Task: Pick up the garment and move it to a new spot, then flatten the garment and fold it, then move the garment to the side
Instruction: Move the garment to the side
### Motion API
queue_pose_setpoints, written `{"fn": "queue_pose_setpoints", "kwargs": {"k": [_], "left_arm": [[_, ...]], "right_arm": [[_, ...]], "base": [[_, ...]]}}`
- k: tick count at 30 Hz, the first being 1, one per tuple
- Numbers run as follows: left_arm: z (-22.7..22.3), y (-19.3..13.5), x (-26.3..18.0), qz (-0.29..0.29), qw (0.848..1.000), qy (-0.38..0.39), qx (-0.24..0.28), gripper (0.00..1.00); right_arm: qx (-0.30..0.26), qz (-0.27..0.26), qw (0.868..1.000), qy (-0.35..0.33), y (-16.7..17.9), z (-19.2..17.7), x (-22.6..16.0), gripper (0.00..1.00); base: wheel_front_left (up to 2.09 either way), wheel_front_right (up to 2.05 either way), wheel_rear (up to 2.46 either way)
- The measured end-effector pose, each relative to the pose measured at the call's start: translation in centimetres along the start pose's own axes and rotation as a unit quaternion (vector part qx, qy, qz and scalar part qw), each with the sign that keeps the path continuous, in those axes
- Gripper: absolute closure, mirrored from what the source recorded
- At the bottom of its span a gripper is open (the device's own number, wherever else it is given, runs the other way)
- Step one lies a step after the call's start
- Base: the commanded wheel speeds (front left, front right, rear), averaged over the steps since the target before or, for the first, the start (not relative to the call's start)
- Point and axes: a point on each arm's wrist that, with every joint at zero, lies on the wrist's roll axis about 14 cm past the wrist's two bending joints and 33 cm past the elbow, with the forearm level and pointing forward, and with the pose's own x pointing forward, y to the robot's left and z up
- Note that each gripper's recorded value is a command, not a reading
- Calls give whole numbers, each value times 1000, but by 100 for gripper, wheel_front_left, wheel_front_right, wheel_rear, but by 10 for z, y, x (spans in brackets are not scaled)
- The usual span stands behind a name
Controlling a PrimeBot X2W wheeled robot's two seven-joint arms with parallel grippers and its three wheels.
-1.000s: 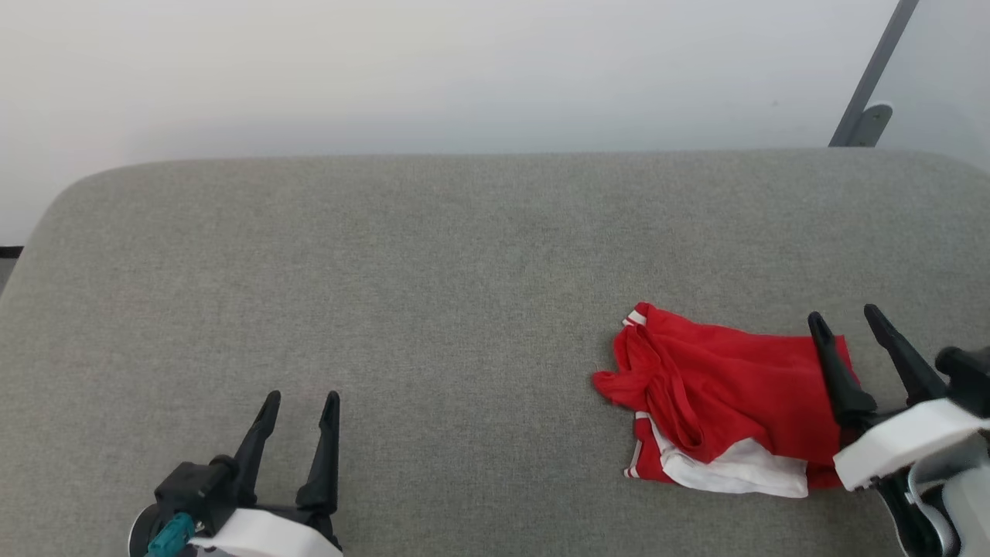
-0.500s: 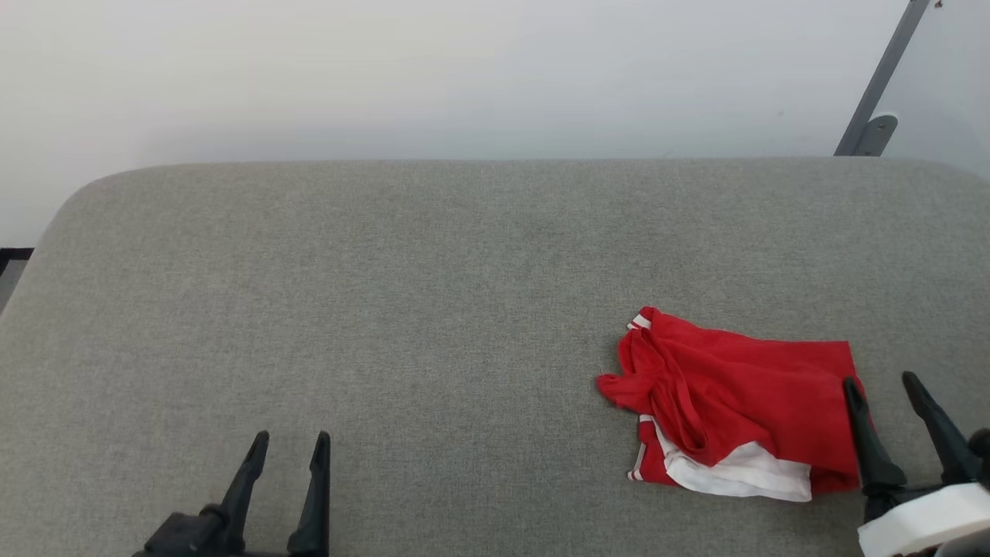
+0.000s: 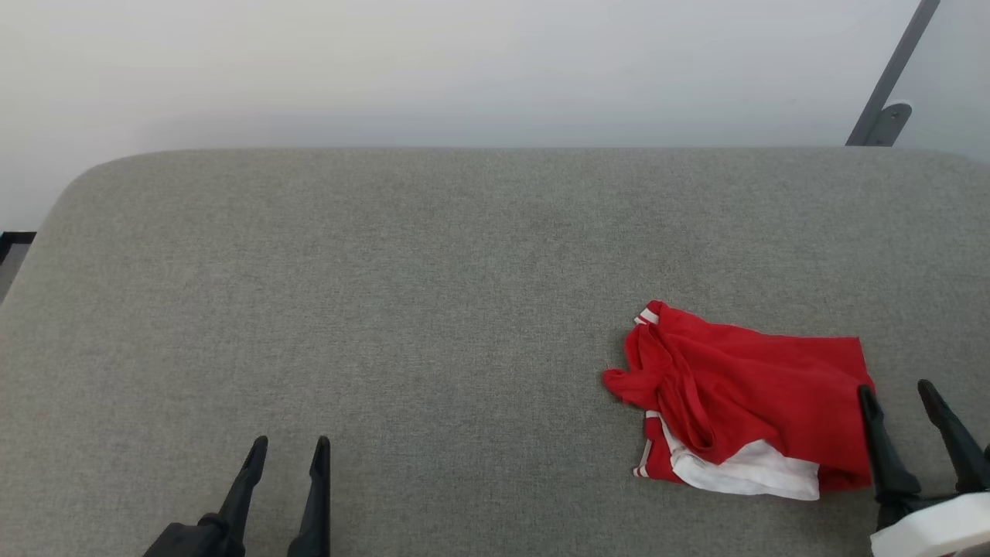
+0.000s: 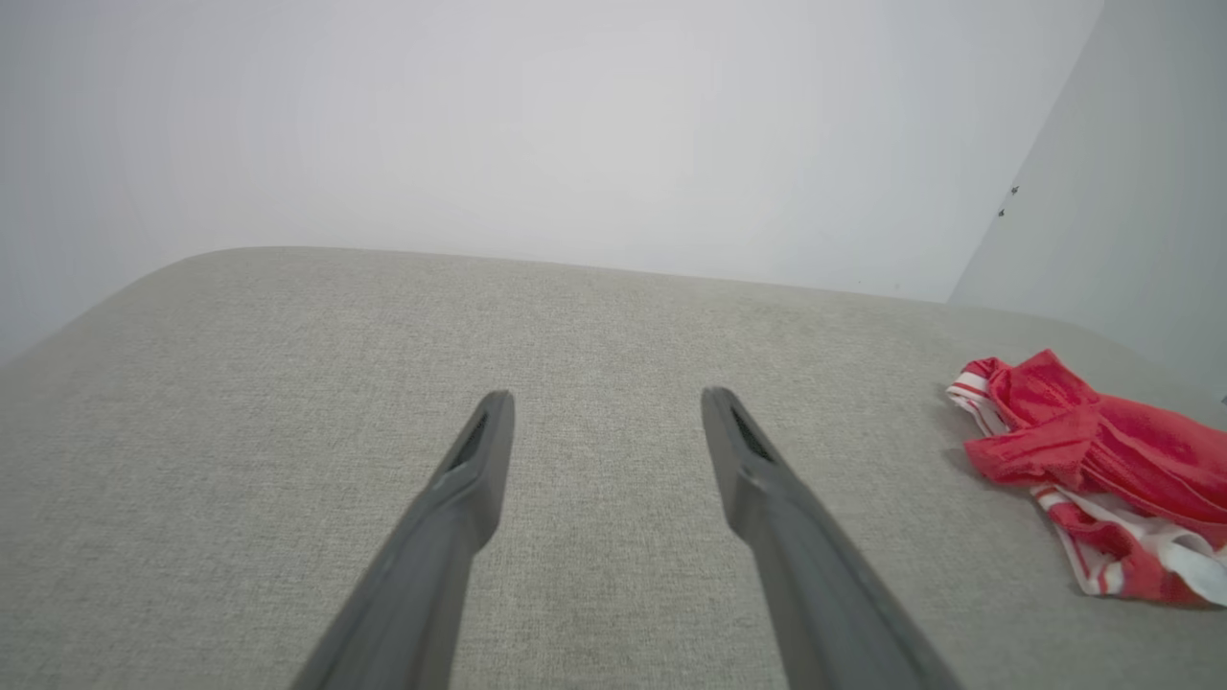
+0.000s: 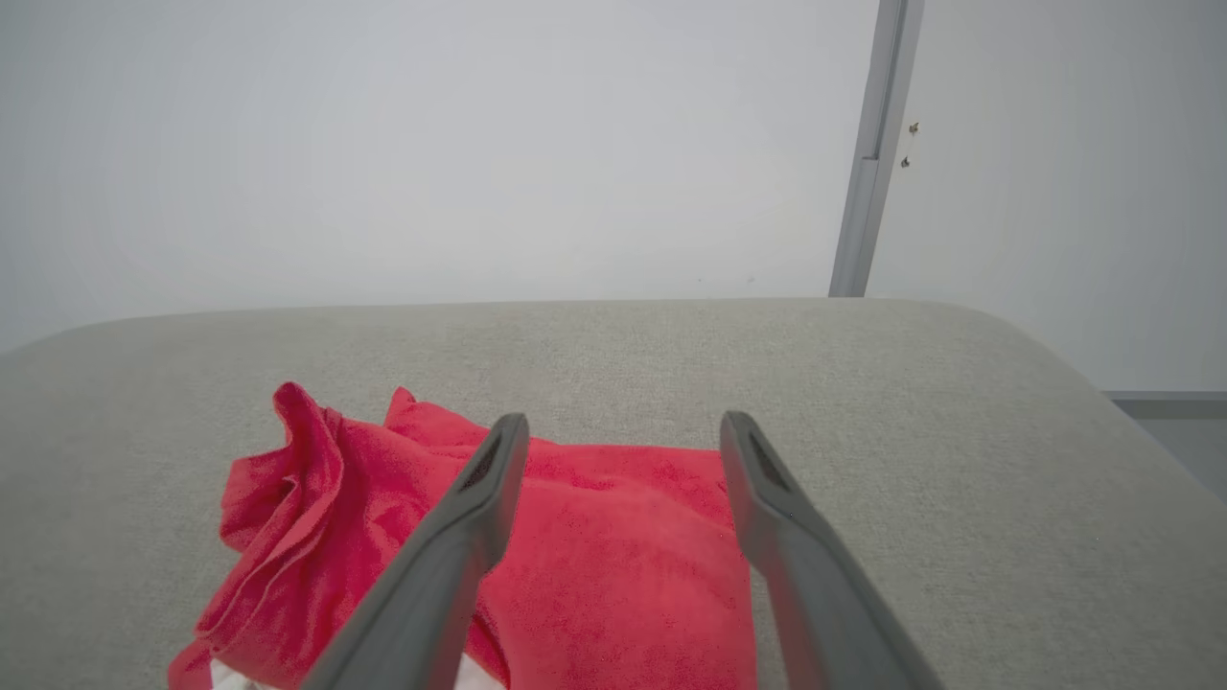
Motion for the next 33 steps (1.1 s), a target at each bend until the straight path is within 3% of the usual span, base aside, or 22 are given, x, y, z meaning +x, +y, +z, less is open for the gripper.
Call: {"fn": "queue_pose_setpoints", "kwargs": {"k": [6, 9, 17, 21, 27, 28, 30, 31, 32, 33], "left_arm": [[-4, -6, 8, -6, 1000, 6, -8, 0], [-7, -10, 17, -11, 1000, 9, -12, 0], [-14, -27, 44, -33, 999, 15, -20, 0], [-20, -28, 53, -35, 999, 23, -21, 0], [-30, -25, 65, -32, 999, 35, -18, 0], [-31, -25, 67, -33, 999, 37, -17, 0], [-34, -26, 72, -36, 998, 39, -17, 0], [-35, -27, 75, -39, 998, 39, -17, 0], [-36, -28, 77, -41, 998, 41, -16, 0], [-38, -30, 80, -46, 998, 42, -16, 0]], "right_arm": [[-24, 2, 998, 56, -12, -11, 16, 0], [-40, 17, 990, 131, -15, -27, 25, 0], [-79, 27, 945, 316, -41, -54, 46, 0], [-70, 26, 912, 403, -47, -81, 42, 0], [-40, 34, 892, 449, -40, -107, 48, 0], [-39, 35, 889, 455, -39, -111, 48, 43], [-33, 39, 886, 461, -37, -116, 50, 65], [-32, 39, 886, 461, -36, -117, 50, 91], [-25, 41, 886, 461, -34, -118, 50, 100], [-22, 42, 886, 462, -33, -119, 50, 100]], "base": [[0, 0, 0], [0, 0, 0], [0, 0, 0], [0, 0, 0], [0, 0, 0], [0, 0, 0], [0, 0, 0], [0, 0, 0], [0, 0, 0], [0, 0, 0]]}}
